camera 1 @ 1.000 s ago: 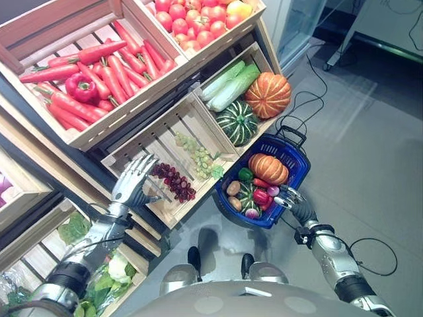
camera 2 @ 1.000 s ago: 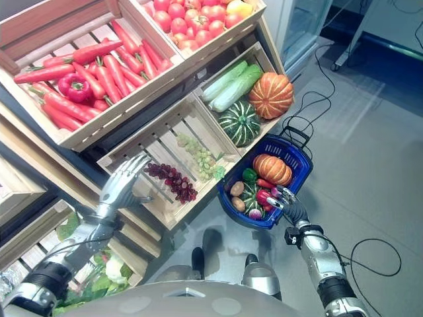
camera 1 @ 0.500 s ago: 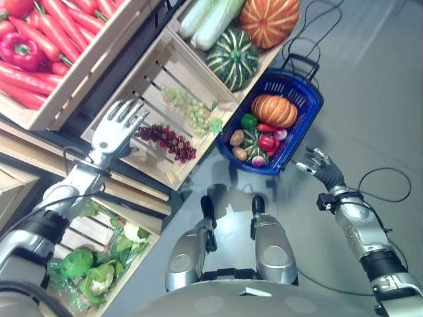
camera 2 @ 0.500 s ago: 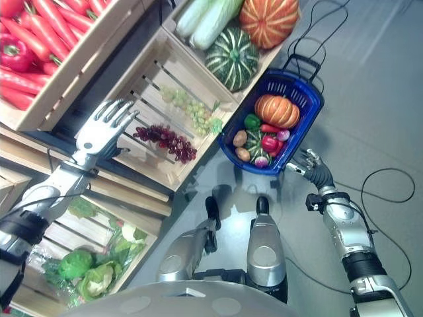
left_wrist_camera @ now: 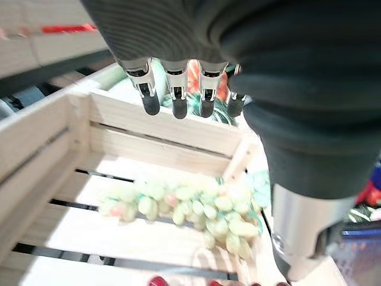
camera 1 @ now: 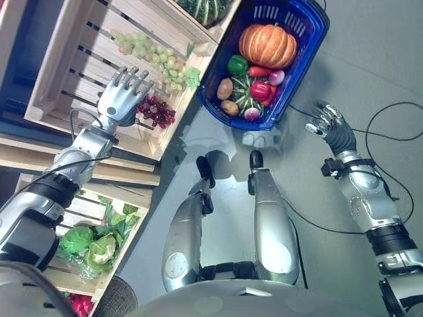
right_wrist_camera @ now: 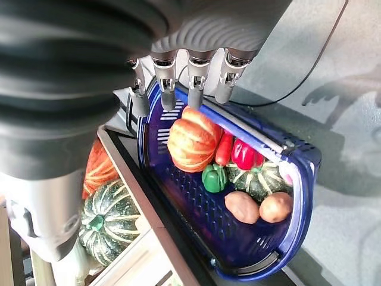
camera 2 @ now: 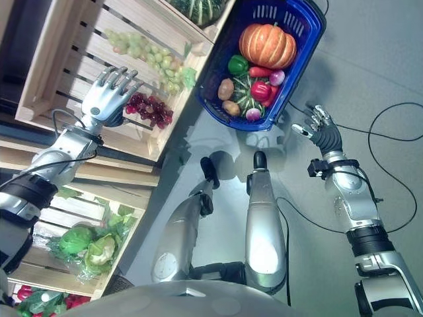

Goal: Pick up fruits and vegetables into the basket

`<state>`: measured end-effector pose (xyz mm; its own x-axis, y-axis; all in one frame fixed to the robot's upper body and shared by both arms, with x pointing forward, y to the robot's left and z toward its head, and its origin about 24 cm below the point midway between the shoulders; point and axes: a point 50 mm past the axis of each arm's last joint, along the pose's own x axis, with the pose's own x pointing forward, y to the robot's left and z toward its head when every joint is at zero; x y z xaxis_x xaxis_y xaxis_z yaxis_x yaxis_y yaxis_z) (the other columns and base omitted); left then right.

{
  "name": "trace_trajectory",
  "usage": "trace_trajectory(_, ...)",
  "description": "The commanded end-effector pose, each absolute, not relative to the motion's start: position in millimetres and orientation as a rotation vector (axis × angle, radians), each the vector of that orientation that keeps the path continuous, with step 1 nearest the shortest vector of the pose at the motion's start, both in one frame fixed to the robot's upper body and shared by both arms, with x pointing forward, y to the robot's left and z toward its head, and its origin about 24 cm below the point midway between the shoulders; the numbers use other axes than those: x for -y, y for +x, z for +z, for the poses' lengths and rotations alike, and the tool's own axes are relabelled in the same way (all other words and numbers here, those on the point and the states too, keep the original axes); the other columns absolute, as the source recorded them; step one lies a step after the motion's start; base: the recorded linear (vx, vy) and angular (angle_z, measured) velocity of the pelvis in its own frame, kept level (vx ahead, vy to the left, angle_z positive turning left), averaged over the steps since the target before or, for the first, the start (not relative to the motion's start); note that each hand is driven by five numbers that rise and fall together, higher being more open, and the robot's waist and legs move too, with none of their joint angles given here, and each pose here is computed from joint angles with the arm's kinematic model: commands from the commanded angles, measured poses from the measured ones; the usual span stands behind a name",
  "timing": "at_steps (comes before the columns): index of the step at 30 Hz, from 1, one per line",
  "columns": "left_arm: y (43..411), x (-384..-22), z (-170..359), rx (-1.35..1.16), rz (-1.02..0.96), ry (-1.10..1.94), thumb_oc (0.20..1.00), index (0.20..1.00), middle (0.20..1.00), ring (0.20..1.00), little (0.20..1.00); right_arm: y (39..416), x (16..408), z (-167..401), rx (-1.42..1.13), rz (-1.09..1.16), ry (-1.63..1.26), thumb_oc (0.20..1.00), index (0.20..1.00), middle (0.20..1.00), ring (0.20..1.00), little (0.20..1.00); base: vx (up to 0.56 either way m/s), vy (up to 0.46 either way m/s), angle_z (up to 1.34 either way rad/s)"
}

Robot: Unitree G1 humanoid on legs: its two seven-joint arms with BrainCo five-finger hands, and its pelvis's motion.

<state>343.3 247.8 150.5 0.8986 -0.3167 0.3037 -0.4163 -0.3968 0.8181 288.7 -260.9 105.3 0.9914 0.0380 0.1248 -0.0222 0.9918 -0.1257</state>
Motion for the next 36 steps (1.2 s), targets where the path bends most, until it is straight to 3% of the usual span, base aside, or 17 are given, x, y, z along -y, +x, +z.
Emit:
trace_trajectory(1, 347, -265, 165, 0.44, 0.264, 2.01, 1.0, 1.0, 1.0, 1.0, 1.0, 285, 260, 133, 0.284, 0.031, -0.087, 1.0, 1.0, 1.0, 1.0, 1.0, 0.01, 0.029, -0.13)
trace_trajectory(18, 359, -280, 165, 0.243, 0.381, 2.025, 1.0, 1.0, 1.0, 1.0, 1.0, 282, 258, 170, 0.465, 0.052, -0.039, 1.0, 1.0, 1.0, 1.0, 1.0, 0.04, 0.046, -0.05)
trace_trajectory(36, 359, -313, 140, -0.156, 0.415, 2.036, 1.0, 1.0, 1.0, 1.0, 1.0, 291, 255, 199, 0.545, 0.049, 0.022, 1.0, 1.0, 1.0, 1.0, 1.0, 0.03, 0.014, -0.01)
